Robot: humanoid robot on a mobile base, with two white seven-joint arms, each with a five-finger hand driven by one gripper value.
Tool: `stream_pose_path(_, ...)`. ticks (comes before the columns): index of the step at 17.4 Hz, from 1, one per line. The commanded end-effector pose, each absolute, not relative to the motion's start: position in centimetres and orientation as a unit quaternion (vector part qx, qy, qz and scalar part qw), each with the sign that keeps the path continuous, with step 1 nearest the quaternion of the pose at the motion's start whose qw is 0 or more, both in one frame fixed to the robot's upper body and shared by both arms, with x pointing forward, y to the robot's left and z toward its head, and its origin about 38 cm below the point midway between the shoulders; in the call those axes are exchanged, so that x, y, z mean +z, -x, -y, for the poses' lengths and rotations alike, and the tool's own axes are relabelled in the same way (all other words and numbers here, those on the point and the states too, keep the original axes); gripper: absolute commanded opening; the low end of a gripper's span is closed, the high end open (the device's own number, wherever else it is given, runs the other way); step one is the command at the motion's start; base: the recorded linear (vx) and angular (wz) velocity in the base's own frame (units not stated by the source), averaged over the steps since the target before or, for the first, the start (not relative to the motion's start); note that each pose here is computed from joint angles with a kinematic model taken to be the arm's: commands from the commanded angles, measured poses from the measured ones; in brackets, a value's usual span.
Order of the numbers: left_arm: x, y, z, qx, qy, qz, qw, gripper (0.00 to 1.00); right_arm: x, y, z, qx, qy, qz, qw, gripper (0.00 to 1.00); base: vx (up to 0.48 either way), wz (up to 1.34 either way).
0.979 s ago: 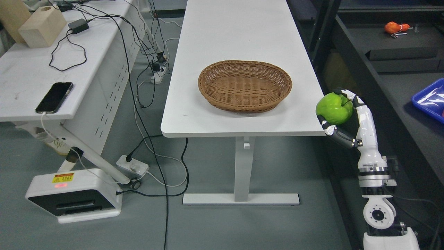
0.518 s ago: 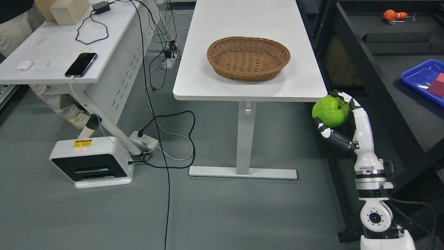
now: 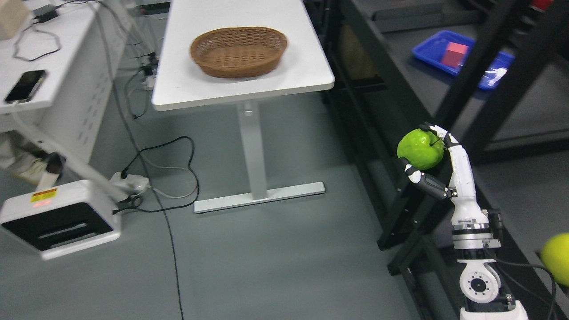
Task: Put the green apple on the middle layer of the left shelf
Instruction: 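Hold the green apple in the right hand while turning toward the shelf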
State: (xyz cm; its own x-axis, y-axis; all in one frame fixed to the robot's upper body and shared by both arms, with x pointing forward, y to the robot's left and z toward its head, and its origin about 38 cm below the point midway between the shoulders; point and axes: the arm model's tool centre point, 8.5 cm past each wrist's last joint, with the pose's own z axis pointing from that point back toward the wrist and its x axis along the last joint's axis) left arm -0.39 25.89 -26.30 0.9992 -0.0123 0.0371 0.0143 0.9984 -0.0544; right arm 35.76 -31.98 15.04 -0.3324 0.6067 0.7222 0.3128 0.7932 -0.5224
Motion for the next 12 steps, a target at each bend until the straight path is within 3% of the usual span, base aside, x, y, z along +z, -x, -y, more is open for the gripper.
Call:
stream_pose_path(1, -26.2, 0.4, -27.0, -0.007, 0.019, 0.018, 1.000, 1.00, 15.5, -36.2, 31.4, 0.144, 0.281, 0.809, 0.495, 0.00, -0.163, -1.16)
stream_pose_path(6, -26.2, 0.4, -27.0, -0.007, 0.019, 0.018, 1.000, 1.00, 15.1, -36.3, 30.2, 0.152, 0.267, 0.811, 0.498, 0.00, -0.111, -1.35)
stream_pose_path(12, -26.2, 0.4, -27.0, -0.007, 0.019, 0.018, 1.000, 1.00, 14.5, -35.8, 29.9, 0.156, 0.262, 0.812, 0.497, 0.00, 0.068, -1.40)
